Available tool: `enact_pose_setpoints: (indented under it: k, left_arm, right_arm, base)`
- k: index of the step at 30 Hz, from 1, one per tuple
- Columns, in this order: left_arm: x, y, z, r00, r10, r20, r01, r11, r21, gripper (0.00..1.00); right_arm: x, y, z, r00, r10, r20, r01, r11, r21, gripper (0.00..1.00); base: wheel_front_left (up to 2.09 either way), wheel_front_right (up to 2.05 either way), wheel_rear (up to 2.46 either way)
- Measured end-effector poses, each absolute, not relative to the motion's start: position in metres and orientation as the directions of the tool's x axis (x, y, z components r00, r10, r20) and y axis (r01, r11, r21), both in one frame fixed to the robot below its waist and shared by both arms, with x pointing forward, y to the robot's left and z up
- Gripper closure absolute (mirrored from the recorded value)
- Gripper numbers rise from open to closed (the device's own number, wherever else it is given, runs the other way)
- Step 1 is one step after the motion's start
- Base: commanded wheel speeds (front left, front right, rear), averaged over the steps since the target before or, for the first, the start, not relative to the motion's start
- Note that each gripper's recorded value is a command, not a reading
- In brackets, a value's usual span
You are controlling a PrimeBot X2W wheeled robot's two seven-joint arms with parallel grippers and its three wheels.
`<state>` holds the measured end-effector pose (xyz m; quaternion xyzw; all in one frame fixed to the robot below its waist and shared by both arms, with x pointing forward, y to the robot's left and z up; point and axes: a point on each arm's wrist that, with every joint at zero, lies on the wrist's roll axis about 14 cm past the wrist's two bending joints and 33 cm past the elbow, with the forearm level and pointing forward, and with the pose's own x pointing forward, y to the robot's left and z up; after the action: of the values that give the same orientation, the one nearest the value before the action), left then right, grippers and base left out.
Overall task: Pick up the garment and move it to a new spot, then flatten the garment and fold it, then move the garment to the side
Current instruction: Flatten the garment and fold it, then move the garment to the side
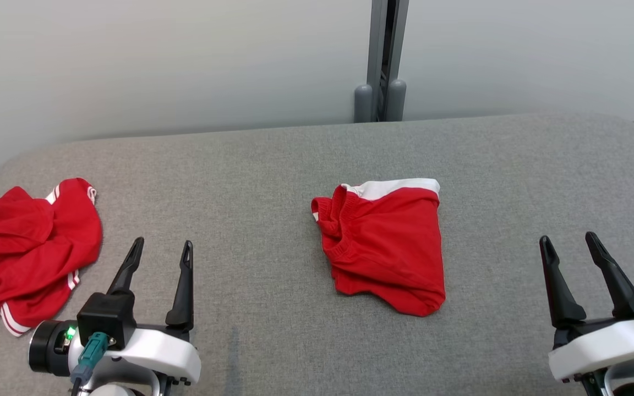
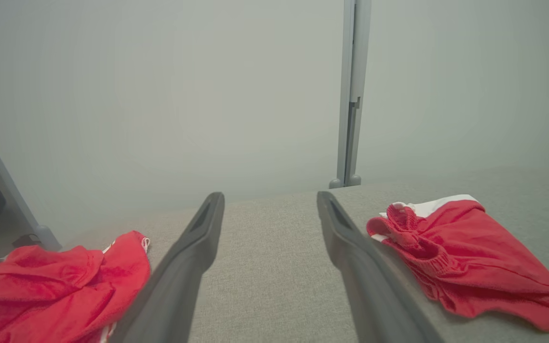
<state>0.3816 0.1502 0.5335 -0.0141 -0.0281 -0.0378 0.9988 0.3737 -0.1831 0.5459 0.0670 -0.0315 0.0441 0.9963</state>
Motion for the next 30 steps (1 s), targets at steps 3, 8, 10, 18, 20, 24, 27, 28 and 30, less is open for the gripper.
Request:
enact_pose_setpoints:
  k: [3, 8, 10, 18, 20, 24, 27, 28, 30]
  left_arm:
    - [0.377, 0.154, 0.535, 0.996, -0.064, 0.06, 0.066, 0.997, -0.03, 0.0]
    - [0.373, 0.159, 0.536, 0.997, -0.055, 0.06, 0.056, 0.998, -0.022, 0.0]
    - [0.373, 0.159, 0.537, 0.997, -0.051, 0.063, 0.052, 0.998, -0.023, 0.0]
    - [0.371, 0.162, 0.537, 0.997, -0.041, 0.06, 0.042, 0.999, -0.027, 0.0]
    - [0.371, 0.163, 0.537, 0.997, -0.039, 0.06, 0.041, 0.999, -0.026, 0.0]
    - [0.371, 0.163, 0.537, 0.998, -0.036, 0.059, 0.038, 0.999, -0.027, 0.0]
    - [0.37, 0.164, 0.536, 0.998, -0.033, 0.055, 0.035, 0.999, -0.029, 0.0]
    - [0.37, 0.165, 0.535, 0.998, -0.032, 0.054, 0.034, 0.999, -0.03, 0.0]
    - [0.37, 0.166, 0.534, 0.998, -0.029, 0.052, 0.031, 0.999, -0.031, 0.0]
  right_arm:
    - [0.369, -0.185, 0.548, 0.995, 0.076, 0.071, -0.085, 0.988, 0.126, 0.0]
    - [0.366, -0.186, 0.548, 0.995, 0.073, 0.066, -0.081, 0.988, 0.13, 0.0]
    - [0.365, -0.185, 0.548, 0.995, 0.074, 0.065, -0.082, 0.988, 0.132, 0.0]
    - [0.365, -0.184, 0.547, 0.996, 0.075, 0.058, -0.082, 0.988, 0.133, 0.0]
    - [0.365, -0.184, 0.546, 0.996, 0.075, 0.052, -0.082, 0.988, 0.134, 0.0]
    - [0.366, -0.184, 0.545, 0.996, 0.075, 0.045, -0.081, 0.988, 0.134, 0.0]
    - [0.366, -0.183, 0.545, 0.996, 0.077, 0.043, -0.082, 0.988, 0.134, 0.0]
    - [0.367, -0.183, 0.544, 0.996, 0.077, 0.042, -0.082, 0.987, 0.135, 0.0]
    - [0.368, -0.182, 0.543, 0.996, 0.078, 0.039, -0.083, 0.987, 0.136, 0.0]
  base:
    - [0.0, 0.0, 0.0]
    - [0.0, 0.0, 0.0]
    - [0.0, 0.0, 0.0]
    - [0.0, 0.0, 0.0]
    - [0.0, 0.0, 0.0]
    - [0.0, 0.0, 0.0]
    - [0.0, 0.0, 0.0]
    - [0.0, 0.0, 0.0]
    - [0.0, 0.0, 0.0]
